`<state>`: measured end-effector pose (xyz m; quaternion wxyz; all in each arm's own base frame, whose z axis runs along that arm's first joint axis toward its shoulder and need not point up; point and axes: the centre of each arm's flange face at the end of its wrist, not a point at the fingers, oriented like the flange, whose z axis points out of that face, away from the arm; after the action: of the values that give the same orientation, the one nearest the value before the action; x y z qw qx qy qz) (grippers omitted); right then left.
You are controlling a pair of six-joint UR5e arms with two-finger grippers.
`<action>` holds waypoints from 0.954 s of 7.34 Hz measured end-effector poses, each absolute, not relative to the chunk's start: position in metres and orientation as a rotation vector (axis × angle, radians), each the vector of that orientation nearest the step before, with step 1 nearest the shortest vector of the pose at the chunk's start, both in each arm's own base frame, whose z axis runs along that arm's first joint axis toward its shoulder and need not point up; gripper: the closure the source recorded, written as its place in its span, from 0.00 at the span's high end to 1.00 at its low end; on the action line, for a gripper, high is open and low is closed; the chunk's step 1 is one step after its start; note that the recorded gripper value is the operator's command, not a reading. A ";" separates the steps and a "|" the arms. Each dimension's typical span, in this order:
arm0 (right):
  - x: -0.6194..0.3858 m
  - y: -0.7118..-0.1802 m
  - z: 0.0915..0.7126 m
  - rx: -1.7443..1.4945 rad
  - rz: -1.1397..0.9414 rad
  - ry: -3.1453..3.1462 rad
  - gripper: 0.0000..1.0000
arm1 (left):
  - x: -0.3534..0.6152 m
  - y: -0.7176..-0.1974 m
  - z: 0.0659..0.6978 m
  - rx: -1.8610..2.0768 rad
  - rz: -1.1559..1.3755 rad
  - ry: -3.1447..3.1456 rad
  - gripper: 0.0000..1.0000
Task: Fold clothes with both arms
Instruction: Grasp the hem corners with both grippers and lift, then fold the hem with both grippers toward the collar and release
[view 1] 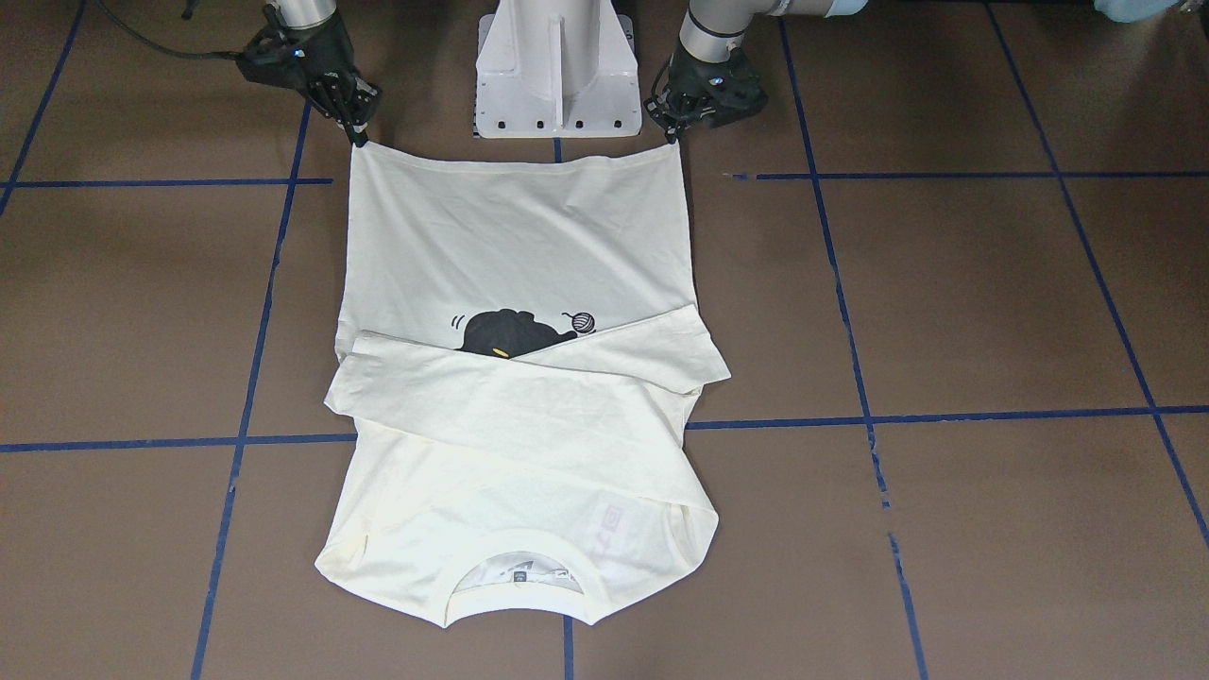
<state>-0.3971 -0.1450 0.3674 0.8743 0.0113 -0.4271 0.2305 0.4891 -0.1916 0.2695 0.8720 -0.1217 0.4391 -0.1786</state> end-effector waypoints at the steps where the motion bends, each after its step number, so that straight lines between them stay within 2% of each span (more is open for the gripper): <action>1: -0.380 -0.138 0.363 0.013 0.463 -0.891 0.00 | 0.476 -0.182 0.253 -0.279 -0.381 0.954 0.00; 3: -0.362 -0.145 0.341 0.011 0.480 -0.935 0.00 | 0.451 -0.178 0.224 -0.302 -0.396 1.026 0.00; 4: -0.363 -0.164 0.326 0.025 0.520 -0.977 0.00 | 0.439 -0.197 0.216 -0.271 -0.412 1.055 0.00; 7: -0.388 -0.293 0.323 0.110 0.539 -0.980 0.00 | 0.421 -0.326 0.216 -0.044 -0.483 1.057 0.00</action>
<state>-0.3878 -0.2926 0.3234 0.8463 0.0520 -0.4645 0.2557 0.4208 -0.3259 0.2158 0.8357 -0.0206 0.4991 -0.2283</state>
